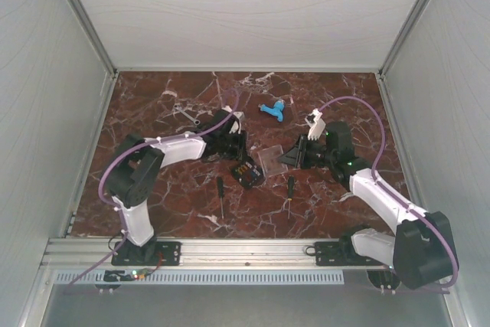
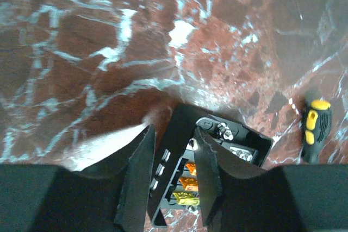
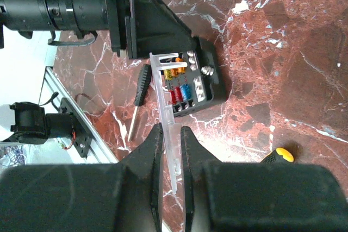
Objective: Snap on the fuse box
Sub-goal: Adjust the fuse box base at the center of the board.
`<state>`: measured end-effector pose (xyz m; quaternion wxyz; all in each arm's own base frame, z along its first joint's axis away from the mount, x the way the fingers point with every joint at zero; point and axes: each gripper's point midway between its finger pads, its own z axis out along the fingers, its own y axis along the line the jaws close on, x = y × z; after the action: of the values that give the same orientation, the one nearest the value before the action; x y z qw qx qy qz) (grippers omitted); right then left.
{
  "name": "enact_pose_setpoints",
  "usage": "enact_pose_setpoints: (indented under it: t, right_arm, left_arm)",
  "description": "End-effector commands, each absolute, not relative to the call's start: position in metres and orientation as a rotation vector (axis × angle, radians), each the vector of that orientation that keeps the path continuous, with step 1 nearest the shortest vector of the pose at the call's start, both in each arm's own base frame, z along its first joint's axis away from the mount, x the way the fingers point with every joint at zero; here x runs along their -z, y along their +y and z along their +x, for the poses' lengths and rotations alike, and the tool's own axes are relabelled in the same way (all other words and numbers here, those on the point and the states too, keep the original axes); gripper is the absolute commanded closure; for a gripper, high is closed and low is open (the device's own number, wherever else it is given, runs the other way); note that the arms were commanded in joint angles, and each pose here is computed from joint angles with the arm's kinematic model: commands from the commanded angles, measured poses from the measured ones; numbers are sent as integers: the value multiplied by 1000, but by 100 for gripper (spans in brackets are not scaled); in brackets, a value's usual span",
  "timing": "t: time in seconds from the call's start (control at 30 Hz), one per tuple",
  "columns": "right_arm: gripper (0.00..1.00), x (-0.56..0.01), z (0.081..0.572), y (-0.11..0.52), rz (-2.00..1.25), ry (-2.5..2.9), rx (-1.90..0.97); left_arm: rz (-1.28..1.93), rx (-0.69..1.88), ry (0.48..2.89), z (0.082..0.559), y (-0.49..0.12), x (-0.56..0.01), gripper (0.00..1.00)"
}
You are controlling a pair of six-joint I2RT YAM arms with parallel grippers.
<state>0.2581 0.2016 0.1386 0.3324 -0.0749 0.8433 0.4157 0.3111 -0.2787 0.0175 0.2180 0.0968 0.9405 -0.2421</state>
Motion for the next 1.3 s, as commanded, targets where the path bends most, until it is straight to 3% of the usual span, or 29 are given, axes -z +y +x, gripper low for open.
enact_pose_setpoints:
  t: [0.0, 0.27, 0.6, 0.8, 1.27]
  right_arm:
    - [100, -149, 264, 205, -199, 2155, -1116]
    - [100, -157, 272, 219, -130, 2126, -1199]
    - [100, -150, 292, 260, 101, 2165, -1350]
    - [100, -136, 302, 277, 230, 2169, -1356]
    - [100, -94, 310, 296, 470, 2217, -1265]
  left_arm:
    - [46, 698, 2590, 336, -266, -24, 67]
    - [-116, 743, 2588, 328, -259, -35, 68]
    - [-426, 989, 2449, 320, -229, -77, 52]
    - [-396, 1080, 2409, 314, -230, -92, 42]
    - [-332, 1158, 2461, 305, -240, -82, 37]
